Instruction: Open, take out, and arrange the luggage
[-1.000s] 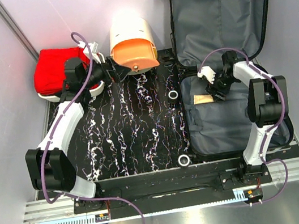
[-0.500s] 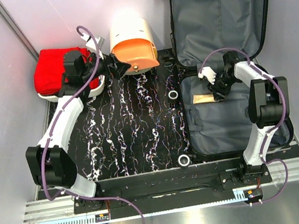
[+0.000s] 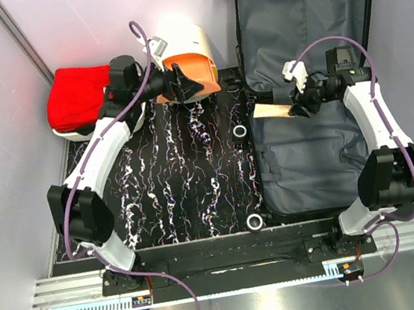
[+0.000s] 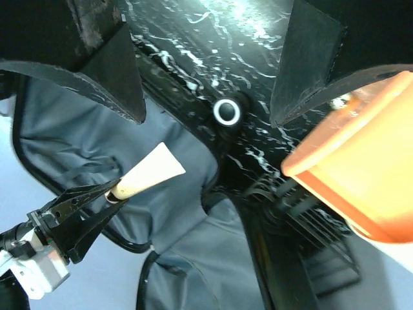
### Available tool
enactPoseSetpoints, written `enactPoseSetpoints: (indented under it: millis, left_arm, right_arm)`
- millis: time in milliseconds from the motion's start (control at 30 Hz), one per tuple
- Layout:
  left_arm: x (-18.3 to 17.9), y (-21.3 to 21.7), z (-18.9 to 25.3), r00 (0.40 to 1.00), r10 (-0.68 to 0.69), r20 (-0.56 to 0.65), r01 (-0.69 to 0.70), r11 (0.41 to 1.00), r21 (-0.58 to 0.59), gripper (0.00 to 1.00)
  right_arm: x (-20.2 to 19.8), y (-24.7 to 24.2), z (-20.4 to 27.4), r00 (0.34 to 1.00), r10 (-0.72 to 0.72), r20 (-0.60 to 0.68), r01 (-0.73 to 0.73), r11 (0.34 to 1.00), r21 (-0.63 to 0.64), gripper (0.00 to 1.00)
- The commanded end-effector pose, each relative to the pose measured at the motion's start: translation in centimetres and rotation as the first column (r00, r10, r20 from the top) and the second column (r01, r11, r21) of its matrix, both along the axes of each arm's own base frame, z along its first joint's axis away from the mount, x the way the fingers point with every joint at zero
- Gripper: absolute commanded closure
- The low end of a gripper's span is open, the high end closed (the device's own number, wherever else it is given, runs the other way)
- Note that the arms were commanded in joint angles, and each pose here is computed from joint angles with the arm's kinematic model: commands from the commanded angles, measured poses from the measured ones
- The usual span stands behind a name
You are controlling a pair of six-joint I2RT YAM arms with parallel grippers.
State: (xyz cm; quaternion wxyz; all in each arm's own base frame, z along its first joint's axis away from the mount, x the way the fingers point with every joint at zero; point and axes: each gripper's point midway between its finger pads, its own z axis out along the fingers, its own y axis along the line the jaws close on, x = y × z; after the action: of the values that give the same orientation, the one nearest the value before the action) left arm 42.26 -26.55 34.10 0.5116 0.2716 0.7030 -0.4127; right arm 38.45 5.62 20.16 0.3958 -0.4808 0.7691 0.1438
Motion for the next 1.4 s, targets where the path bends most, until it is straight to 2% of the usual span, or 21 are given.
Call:
enactPoseSetpoints:
  millis: [0, 100, 267, 433, 633, 867, 1167, 1300, 1333, 1367]
  left_arm:
    - [-1.1, -2.8, 0.8, 0.965, -0.111, -0.236, 0.07, 0.982, -0.177, 0.19]
    - [-0.7, -4.0, 0.0, 0.912, -0.171, -0.374, 0.069, 0.96, -0.27, 0.19]
    - [-0.7, -5.4, -1.5, 0.846, -0.245, -0.474, 0.071, 0.932, -0.354, 0.19]
    - [-0.7, -6.4, -0.2, 0.82, -0.339, -0.461, 0.127, 0.893, -0.431, 0.18]
    - [-1.4, -7.2, -0.8, 0.788, -0.392, -0.475, 0.177, 0.883, -0.435, 0.18]
    - [-1.6, -7.3, -1.8, 0.755, -0.406, -0.515, 0.181, 0.884, -0.431, 0.23]
    - [-3.0, -7.9, -0.3, 0.757, -0.487, -0.435, 0.277, 0.843, -0.461, 0.38]
    - [-3.5, -7.8, 0.4, 0.748, -0.523, -0.408, 0.304, 0.817, -0.49, 0.56]
    - [-3.5, -7.8, 0.5, 0.747, -0.528, -0.404, 0.307, 0.813, -0.495, 0.64]
    - [-3.7, -7.9, 1.0, 0.755, -0.536, -0.377, 0.322, 0.805, -0.499, 0.68]
  right_arm:
    - [-0.7, 2.9, 6.1, 0.993, 0.036, 0.11, -0.055, 0.983, 0.176, 0.73]
    - [-0.8, 3.8, 7.9, 0.985, 0.042, 0.169, -0.076, 0.977, 0.2, 0.73]
    - [-1.1, 5.4, 10.3, 0.971, 0.057, 0.231, -0.11, 0.968, 0.227, 0.74]
    - [-1.5, 7.3, 11.6, 0.96, 0.086, 0.266, -0.148, 0.964, 0.223, 0.74]
    - [-1.6, 9.1, 12.8, 0.95, 0.102, 0.295, -0.173, 0.959, 0.224, 0.74]
    - [-0.9, 10.3, 13.8, 0.938, 0.098, 0.333, -0.178, 0.959, 0.221, 0.75]
    - [-0.1, 11.5, 14.0, 0.929, 0.117, 0.35, -0.2, 0.956, 0.213, 0.75]
    - [0.4, 12.0, 14.0, 0.923, 0.116, 0.366, -0.2, 0.959, 0.202, 0.75]
    - [0.4, 12.0, 14.0, 0.923, 0.115, 0.366, -0.2, 0.959, 0.203, 0.75]
    - [0.5, 12.1, 14.2, 0.92, 0.115, 0.376, -0.203, 0.958, 0.204, 0.75]
